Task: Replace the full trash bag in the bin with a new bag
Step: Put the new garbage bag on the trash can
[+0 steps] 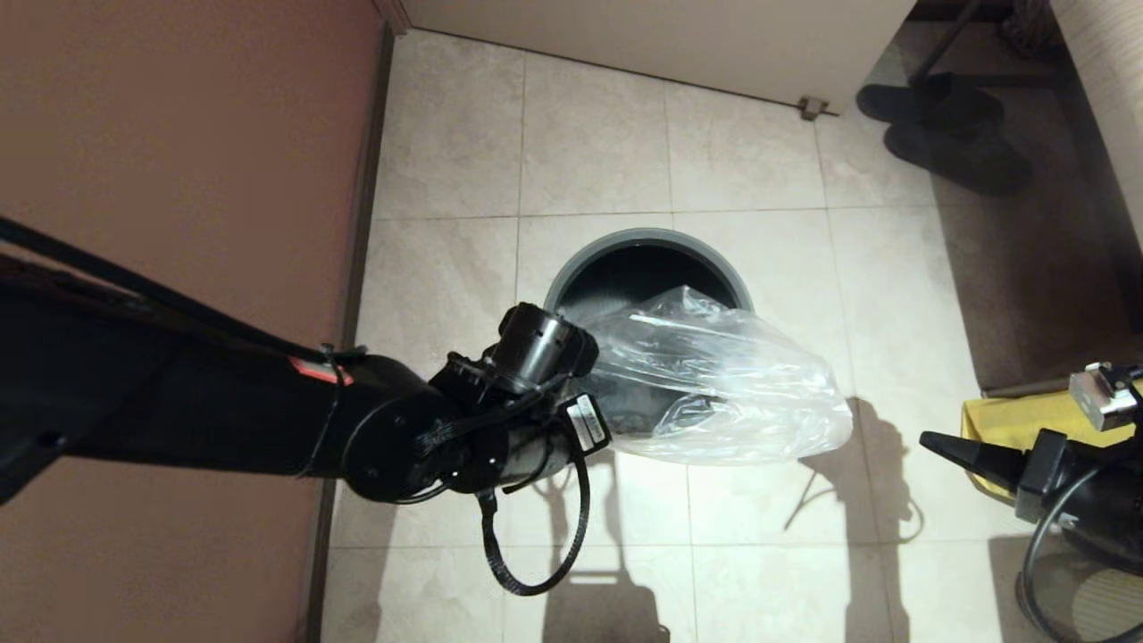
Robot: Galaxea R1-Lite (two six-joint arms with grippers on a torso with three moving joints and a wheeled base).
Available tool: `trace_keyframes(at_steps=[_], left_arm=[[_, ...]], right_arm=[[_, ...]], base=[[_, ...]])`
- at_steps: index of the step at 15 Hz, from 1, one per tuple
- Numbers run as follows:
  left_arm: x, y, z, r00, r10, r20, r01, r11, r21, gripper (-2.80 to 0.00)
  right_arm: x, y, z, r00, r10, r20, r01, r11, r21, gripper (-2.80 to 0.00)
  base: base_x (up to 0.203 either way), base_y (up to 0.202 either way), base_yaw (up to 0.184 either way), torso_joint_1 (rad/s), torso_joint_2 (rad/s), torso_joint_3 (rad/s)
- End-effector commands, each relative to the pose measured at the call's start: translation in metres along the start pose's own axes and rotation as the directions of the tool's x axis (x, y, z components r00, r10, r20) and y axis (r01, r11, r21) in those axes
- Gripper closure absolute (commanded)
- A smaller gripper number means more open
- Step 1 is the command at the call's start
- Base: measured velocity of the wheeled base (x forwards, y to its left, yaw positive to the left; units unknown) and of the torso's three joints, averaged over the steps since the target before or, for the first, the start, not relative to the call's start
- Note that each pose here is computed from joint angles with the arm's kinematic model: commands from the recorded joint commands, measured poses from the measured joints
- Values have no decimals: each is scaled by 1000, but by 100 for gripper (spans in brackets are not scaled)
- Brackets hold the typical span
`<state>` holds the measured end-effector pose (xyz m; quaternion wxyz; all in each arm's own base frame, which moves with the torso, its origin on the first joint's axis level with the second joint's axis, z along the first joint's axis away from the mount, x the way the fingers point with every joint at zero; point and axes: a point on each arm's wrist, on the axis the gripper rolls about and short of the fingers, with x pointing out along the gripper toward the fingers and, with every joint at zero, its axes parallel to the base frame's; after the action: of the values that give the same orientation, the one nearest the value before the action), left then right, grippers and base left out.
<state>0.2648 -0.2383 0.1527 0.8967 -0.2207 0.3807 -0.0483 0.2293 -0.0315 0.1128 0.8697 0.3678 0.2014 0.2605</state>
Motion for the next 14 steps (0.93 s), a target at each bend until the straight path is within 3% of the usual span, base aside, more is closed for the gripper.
trace_keyframes(at_steps=[1, 2, 6, 12, 14], left_arm=[[9, -5, 0, 997, 61, -39, -62, 998, -25, 0], [3, -7, 1, 996, 72, -48, -75, 996, -48, -280], [-37, -21, 0, 1000, -12, -22, 11, 999, -42, -280], [7, -36, 3, 1000, 25, -16, -25, 999, -48, -280], [22, -33, 4, 998, 53, -20, -54, 997, -49, -280]], right_arm=[[-2, 3, 2, 1000, 9, 9, -9, 1000, -11, 0], [-3, 2, 1, 1000, 6, 8, -6, 1000, -7, 0], [-5, 0, 2, 1000, -5, 18, 5, 1000, 0, 0], [-5, -2, 2, 1000, -9, 16, 9, 1000, 6, 0], [-3, -5, 2, 1000, -11, 13, 11, 1000, 9, 0]], base=[[0, 0, 0, 0, 0, 0], [0, 0, 0, 0, 0, 0], [0, 0, 0, 0, 0, 0], [0, 0, 0, 0, 0, 0], [0, 0, 0, 0, 0, 0]])
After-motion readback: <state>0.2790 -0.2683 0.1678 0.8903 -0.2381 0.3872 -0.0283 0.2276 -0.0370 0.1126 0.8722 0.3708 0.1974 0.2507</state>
